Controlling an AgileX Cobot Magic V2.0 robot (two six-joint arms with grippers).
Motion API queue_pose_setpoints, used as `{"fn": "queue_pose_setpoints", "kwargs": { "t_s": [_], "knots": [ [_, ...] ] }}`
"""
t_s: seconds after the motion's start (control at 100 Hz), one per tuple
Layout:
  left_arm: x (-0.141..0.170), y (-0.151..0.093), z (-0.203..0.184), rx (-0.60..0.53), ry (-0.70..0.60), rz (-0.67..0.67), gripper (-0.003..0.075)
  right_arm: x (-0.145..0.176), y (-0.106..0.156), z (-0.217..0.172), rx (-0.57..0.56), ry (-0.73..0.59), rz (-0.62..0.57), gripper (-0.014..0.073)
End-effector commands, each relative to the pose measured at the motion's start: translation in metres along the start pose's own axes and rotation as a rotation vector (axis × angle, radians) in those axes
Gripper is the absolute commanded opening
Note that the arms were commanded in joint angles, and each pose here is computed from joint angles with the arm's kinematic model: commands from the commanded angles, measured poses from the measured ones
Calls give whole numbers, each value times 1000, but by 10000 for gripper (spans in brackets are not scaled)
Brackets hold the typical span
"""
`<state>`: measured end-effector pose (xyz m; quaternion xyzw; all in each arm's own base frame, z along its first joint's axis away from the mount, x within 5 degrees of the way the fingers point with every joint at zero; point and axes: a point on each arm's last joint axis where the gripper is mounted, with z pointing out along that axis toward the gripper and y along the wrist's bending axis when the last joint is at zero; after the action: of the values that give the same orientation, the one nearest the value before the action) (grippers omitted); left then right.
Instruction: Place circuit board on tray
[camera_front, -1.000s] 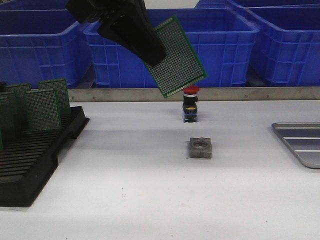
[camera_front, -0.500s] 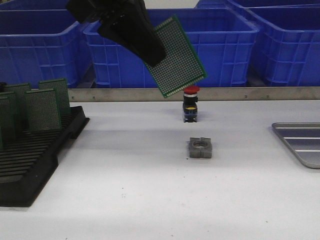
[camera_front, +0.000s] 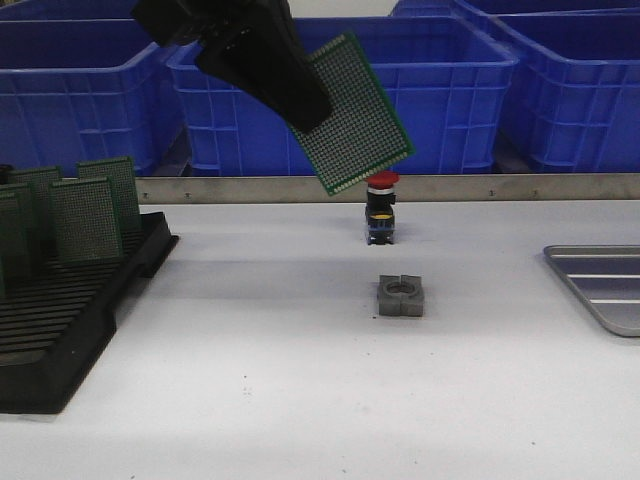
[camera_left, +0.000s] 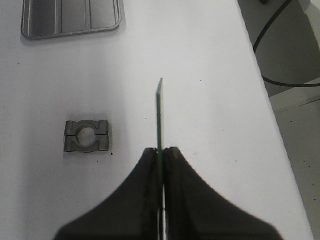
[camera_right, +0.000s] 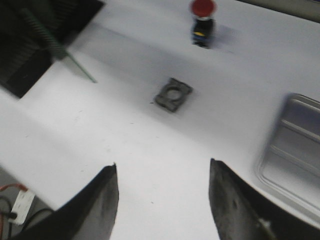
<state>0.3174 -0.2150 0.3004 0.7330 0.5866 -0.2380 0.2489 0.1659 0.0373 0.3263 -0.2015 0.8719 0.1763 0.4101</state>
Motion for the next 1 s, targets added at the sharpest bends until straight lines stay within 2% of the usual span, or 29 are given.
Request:
{"fn": "queue_pose_setpoints", "kwargs": {
  "t_s": [0.0, 0.17, 0.3, 0.45, 0.73, 0.99],
  "knots": [
    [-25, -12, -22, 4, -84, 27, -19, -24, 1, 9, -134, -82, -131, 435],
    [-26, -13, -22, 4, -89, 26, -19, -39, -7, 35, -273, -126, -202, 435],
    [-26, -13, -22, 4, -91, 25, -19, -46, -10, 53, -323, -122, -251, 435],
    [-26, -13, -22, 4, -91, 25, -18, -53, -2, 78, -387, -93, -322, 435],
    [-26, -13, -22, 4, -91, 25, -18, -66, 15, 118, -440, -65, -381, 435],
    [-26, -13, -22, 5, -93, 24, -19, -71, 18, 145, -468, -33, -383, 426]
  ]
}}
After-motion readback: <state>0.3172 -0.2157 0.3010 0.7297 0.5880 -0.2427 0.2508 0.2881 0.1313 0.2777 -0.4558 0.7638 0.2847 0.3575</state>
